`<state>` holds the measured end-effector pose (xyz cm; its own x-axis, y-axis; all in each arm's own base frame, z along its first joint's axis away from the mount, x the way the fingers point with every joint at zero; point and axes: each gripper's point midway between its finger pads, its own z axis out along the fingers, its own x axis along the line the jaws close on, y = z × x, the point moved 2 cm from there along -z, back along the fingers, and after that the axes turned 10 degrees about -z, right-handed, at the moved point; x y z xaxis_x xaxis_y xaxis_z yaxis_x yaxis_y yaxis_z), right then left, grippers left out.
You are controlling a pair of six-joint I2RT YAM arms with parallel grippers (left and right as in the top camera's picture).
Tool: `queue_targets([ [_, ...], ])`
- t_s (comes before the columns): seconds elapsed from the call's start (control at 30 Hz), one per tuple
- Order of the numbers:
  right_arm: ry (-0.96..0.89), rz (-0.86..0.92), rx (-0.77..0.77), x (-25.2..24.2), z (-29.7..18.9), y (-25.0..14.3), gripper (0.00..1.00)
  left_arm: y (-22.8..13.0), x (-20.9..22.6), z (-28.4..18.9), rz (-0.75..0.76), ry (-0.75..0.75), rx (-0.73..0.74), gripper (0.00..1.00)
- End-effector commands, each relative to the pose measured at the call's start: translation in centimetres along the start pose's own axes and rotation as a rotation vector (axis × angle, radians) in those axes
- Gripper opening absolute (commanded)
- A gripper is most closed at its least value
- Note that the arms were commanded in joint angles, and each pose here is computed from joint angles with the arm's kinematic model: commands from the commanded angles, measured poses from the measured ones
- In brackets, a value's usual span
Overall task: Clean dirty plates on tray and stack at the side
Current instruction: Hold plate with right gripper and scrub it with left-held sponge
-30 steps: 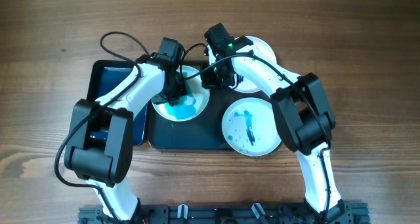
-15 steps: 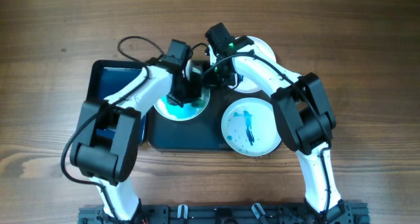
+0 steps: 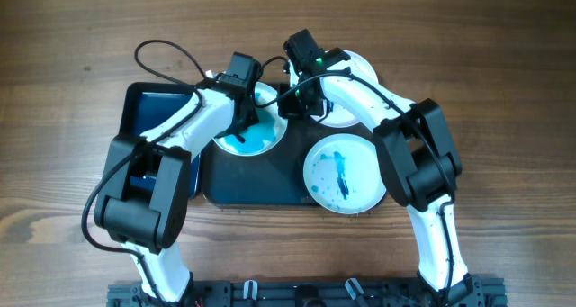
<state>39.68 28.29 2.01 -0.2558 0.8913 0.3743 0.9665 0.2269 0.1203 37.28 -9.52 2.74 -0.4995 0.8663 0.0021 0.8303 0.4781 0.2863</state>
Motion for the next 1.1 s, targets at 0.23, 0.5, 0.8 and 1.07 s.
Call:
queue_targets([
  [0.23, -0.042, 0.038, 0.041, -1.3, 1.7, -1.1, 0.04, -10.5, -3.4, -2.2, 0.342, -0.499, 0.621, 0.04],
  [0.5, -0.045, 0.039, 0.049, -1.4, 1.7, -1.2, 0.04, -2.8, -2.0, 2.0, 0.147, -0.187, 0.18, 0.04],
  [0.8, -0.045, 0.04, 0.049, -1.4, 1.7, -1.2, 0.04, 1.1, 0.6, -0.5, 0.009, 0.051, 0.059, 0.04],
  [1.07, -0.043, 0.019, 0.069, -1.3, 1.6, -1.7, 0.04, 3.7, -2.0, -8.0, 0.02, -0.111, 0.215, 0.04],
])
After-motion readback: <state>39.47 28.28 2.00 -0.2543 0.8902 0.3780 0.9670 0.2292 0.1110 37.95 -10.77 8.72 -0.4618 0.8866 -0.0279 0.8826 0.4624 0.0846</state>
